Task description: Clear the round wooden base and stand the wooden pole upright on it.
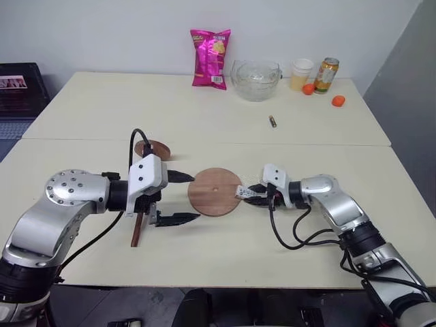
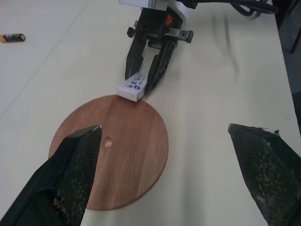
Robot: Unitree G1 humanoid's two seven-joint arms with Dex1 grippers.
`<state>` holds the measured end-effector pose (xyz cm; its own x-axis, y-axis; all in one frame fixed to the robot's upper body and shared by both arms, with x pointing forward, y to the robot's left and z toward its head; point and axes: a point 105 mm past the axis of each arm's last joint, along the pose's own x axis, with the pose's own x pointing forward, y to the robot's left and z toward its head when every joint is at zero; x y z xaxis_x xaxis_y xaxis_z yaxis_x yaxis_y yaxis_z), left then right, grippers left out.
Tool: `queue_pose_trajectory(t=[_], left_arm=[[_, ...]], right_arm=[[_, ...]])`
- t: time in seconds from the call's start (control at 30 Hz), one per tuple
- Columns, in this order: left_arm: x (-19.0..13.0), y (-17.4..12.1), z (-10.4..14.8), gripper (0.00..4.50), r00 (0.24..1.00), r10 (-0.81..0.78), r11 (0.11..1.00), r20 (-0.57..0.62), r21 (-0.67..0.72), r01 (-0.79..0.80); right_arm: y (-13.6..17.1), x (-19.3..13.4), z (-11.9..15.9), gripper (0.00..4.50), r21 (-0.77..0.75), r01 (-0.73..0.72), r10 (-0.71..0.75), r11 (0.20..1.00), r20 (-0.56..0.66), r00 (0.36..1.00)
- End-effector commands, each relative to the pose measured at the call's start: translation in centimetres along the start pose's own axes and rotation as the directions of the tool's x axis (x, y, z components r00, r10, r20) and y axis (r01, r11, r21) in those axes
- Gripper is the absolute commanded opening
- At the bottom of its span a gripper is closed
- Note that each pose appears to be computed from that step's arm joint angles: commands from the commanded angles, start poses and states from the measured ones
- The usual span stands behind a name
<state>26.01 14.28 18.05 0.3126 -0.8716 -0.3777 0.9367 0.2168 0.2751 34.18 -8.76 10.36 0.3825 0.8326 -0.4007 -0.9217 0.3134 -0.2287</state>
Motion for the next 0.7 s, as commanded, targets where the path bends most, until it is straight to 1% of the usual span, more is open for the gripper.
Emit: queue_pose_trajectory(t=[0.03, 0.1, 0.17, 0.23, 0.3, 0.43, 0.57, 0.7], left_arm=[[1.2, -0.3, 2.3, 4.5, 0.995, -0.018, 1.0, 0.097, 0.018, 0.017], [2.1, 0.7, 3.0, 4.5, 0.99, -0.006, 1.0, 0.138, 0.026, 0.003], [3.1, 1.4, 3.3, 4.5, 0.987, -0.008, 0.999, 0.163, 0.035, 0.002], [4.1, 2.0, 3.6, 4.5, 0.982, -0.006, 0.999, 0.191, 0.033, 0.0], [5.6, 2.4, 4.0, 4.5, 0.974, -0.01, 0.999, 0.225, 0.035, 0.002], [7.4, 2.5, 4.3, 4.5, 0.967, -0.054, 0.998, 0.249, 0.054, 0.042], [8.8, 2.5, 4.4, 4.5, 0.964, -0.083, 0.995, 0.253, 0.078, 0.065], [9.7, 2.2, 4.9, 4.5, 0.957, -0.102, 0.993, 0.271, 0.089, 0.081]], right_arm=[[-2.1, -3.1, 1.4, 1.08, -0.004, 0.145, -0.145, 0.989, 0.057, 0.988], [-3.5, -5.4, 1.0, 1.08, 0.007, 0.261, -0.261, 0.965, 0.041, 0.965], [-5.0, -7.8, 0.3, 1.06, 0.016, 0.388, -0.389, 0.921, 0.004, 0.921], [-6.0, -9.6, -0.6, 1.06, 0.048, 0.479, -0.478, 0.876, -0.036, 0.878], [-6.6, -11.2, -2.3, 1.06, 0.089, 0.556, -0.548, 0.826, -0.105, 0.83], [-7.3, -12.3, -4.8, 1.06, 0.105, 0.644, -0.613, 0.758, -0.223, 0.758], [-8.1, -13.1, -6.4, 1.06, 0.152, 0.711, -0.657, 0.687, -0.289, 0.697], [-8.3, -13.5, -7.3, 1.06, 0.184, 0.731, -0.662, 0.657, -0.322, 0.676]])
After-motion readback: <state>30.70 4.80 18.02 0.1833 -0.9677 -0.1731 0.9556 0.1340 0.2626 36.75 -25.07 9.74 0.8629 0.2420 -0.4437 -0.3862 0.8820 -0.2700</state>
